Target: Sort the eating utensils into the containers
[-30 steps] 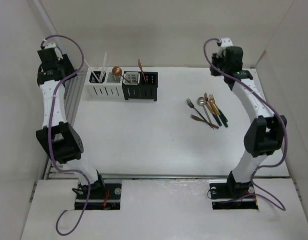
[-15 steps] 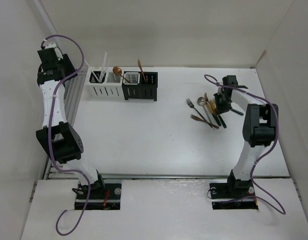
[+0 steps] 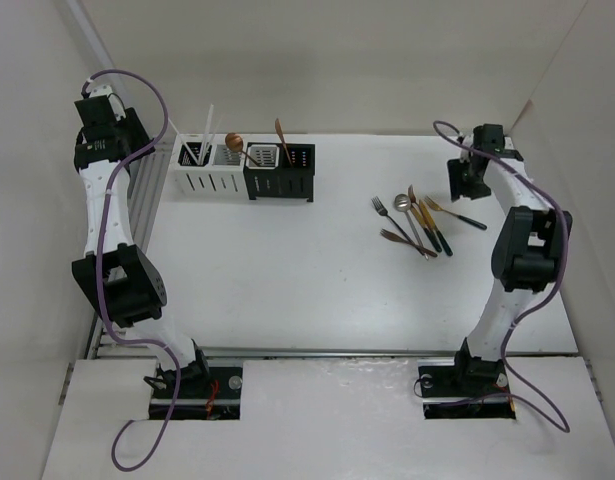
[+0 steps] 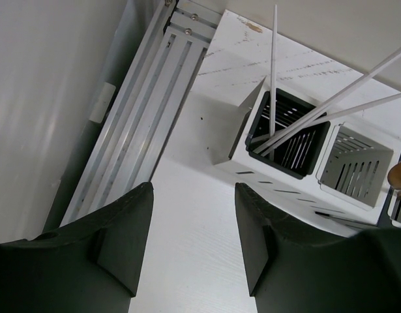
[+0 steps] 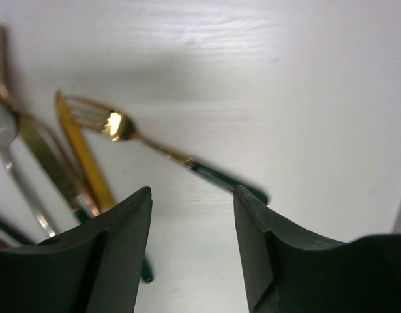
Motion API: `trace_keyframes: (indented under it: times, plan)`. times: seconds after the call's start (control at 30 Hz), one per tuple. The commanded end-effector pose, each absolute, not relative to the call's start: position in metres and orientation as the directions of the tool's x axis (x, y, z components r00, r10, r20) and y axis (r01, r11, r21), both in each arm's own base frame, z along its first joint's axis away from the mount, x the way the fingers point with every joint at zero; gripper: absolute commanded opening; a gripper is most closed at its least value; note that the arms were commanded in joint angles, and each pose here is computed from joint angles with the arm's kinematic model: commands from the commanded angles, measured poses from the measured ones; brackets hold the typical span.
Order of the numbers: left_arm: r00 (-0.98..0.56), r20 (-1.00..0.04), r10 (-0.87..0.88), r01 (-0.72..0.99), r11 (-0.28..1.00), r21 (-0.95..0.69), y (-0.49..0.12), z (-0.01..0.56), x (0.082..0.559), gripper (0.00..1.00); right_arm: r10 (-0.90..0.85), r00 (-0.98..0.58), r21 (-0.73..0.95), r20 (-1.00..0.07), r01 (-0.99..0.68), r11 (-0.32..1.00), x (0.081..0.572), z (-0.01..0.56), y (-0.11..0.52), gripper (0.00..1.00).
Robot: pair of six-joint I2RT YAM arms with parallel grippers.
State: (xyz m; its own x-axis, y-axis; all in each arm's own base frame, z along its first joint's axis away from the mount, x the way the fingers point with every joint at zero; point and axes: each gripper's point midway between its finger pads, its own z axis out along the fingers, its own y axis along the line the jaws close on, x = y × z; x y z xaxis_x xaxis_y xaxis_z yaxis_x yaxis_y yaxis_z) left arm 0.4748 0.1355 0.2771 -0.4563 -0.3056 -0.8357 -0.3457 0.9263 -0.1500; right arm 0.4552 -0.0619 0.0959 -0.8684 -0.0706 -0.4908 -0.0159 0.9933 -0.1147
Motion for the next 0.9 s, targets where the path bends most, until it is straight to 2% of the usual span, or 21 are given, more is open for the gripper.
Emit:
trace_keyframes:
  times: [0.0,0.07,0.17,0.33,0.5,0.57,0.6,0.87]
  plan:
    - [-0.407,-0.864,-0.297,-0.356,0.923,-0.149,0.140,0.298,0.471,0.50,-0.112,-0.901,-0.196,-0.419,-0.031,0.980,0.457,0.093,-0.096,0.59]
    - [-0.414,-0.860,-0.299,-0.357,0.922,-0.149,0.140,0.294,0.470,0.50,-0.146,-0.928,-0.216,-0.344,-0.073,0.974,0.449,0.072,-0.100,0.61]
    - [-0.418,-0.861,-0.291,-0.353,0.925,-0.141,0.141,0.294,0.470,0.50,-0.170,-0.936,-0.233,-0.308,-0.099,0.967,0.448,0.060,-0.113,0.63]
    - [-0.418,-0.861,-0.291,-0.353,0.925,-0.141,0.141,0.294,0.470,0.50,-0.181,-0.925,-0.067,-0.335,-0.168,0.983,0.447,0.041,-0.111,0.63]
    - [-0.416,-0.862,-0.290,-0.361,0.923,-0.136,0.142,0.294,0.470,0.50,-0.197,-0.925,-0.033,-0.326,-0.197,0.980,0.446,0.028,-0.105,0.63]
    - [-0.416,-0.862,-0.290,-0.361,0.923,-0.136,0.142,0.294,0.470,0.50,-0.187,-0.931,-0.025,-0.314,-0.189,0.982,0.445,0.022,-0.105,0.58]
    - [-0.416,-0.862,-0.290,-0.361,0.923,-0.136,0.142,0.294,0.470,0.50,-0.185,-0.939,-0.013,-0.291,-0.189,0.982,0.440,0.016,-0.103,0.49]
    - [-0.419,-0.863,-0.282,-0.365,0.923,-0.124,0.144,0.293,0.469,0.50,-0.186,-0.934,-0.021,-0.306,-0.189,0.982,0.443,0.020,-0.104,0.09]
